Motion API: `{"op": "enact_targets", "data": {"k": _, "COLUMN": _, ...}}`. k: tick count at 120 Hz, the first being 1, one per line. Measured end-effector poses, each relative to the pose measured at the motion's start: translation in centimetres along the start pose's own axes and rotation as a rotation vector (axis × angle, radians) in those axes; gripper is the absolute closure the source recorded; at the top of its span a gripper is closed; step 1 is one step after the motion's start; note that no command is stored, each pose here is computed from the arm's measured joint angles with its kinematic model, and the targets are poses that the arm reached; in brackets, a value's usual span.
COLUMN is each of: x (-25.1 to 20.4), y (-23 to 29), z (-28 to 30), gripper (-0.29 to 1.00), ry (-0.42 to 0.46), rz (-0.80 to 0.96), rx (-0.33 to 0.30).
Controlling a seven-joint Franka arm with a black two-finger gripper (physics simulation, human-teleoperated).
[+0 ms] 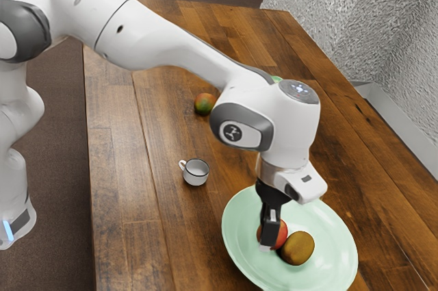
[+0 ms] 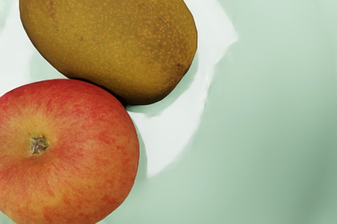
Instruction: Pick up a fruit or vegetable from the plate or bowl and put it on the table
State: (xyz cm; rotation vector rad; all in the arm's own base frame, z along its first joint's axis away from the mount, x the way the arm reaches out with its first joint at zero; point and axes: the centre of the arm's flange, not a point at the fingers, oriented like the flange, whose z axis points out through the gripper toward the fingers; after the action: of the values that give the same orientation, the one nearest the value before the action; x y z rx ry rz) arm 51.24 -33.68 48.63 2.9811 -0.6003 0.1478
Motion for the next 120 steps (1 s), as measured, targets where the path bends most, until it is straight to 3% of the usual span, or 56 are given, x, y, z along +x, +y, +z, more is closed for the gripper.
{"op": "enact_targets", "data": {"k": 50, "x": 2.3, "y": -2.9, "z": -0.1, "gripper": 0.01, "ry": 0.009, "rz": -0.041, "rx": 0.018}}
{"op": "enact_targets", "data": {"k": 120, "x": 2.6, "y": -4.2, "z": 2.9, "gripper": 0.01, "ry": -0.045, "rz": -0.054, "rx": 0.029}}
